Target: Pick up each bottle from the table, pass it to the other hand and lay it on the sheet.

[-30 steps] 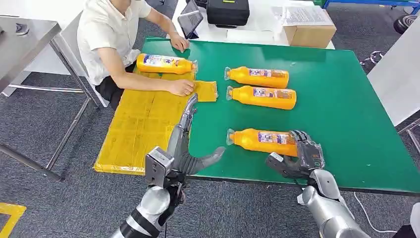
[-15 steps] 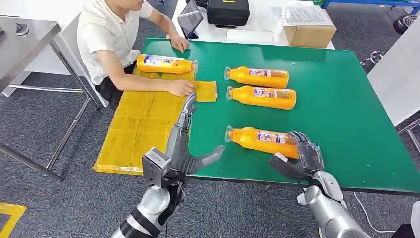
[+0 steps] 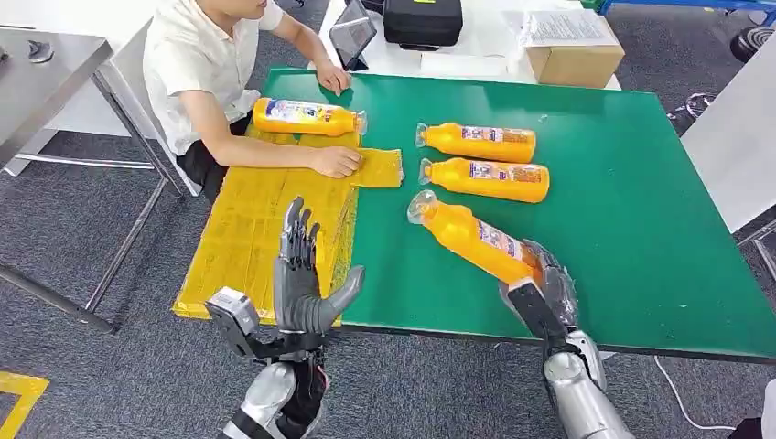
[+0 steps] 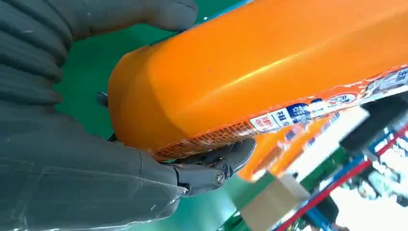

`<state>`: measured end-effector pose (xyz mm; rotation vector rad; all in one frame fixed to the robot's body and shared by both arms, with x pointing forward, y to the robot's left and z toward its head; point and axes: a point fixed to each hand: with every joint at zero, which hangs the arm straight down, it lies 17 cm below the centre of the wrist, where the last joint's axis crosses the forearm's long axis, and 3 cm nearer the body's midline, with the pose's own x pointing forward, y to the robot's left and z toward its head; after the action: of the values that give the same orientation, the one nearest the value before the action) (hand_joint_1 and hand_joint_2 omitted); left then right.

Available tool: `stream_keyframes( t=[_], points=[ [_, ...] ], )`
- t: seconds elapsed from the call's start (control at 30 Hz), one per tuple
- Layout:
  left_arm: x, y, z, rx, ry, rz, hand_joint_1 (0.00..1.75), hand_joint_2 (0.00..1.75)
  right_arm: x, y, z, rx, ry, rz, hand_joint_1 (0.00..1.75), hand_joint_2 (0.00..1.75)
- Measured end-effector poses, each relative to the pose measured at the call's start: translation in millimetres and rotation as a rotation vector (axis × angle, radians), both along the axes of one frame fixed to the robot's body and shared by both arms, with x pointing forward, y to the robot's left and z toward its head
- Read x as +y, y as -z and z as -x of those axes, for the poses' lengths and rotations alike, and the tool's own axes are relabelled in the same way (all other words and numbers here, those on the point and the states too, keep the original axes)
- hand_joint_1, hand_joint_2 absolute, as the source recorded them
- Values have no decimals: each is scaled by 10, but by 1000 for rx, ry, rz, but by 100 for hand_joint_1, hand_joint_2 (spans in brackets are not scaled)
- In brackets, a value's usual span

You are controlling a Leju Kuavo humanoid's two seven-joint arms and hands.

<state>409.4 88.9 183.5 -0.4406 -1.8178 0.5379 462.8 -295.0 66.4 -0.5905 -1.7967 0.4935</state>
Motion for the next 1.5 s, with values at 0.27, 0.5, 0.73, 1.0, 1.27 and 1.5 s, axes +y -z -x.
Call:
stream_keyframes(
  t=[0.27, 0.5, 0.73, 1.0, 1.27, 1.5],
  points=[
    [261, 326, 246, 60, -64, -15, 0, 175, -68, -234, 265, -73, 28, -59, 166, 175],
    [405, 394, 355, 99, -51, 97, 0, 175, 54, -433, 409, -117, 9, -155, 175, 175],
    [127, 239, 317, 52, 43, 9, 0, 175, 1141, -605, 583, -109, -253, -271, 175, 175],
    [-368, 310, 355, 74, 247, 25, 0, 175, 2240, -545, 1015, -60, -508, -302, 175, 175],
    [-427, 362, 345, 84, 264, 12, 0, 175, 2446, -483, 1131, -35, -559, -312, 173, 175],
    [-466, 333, 335, 73, 281, 23, 26, 175, 2553, -461, 1178, -27, -586, -311, 162, 175]
  ],
)
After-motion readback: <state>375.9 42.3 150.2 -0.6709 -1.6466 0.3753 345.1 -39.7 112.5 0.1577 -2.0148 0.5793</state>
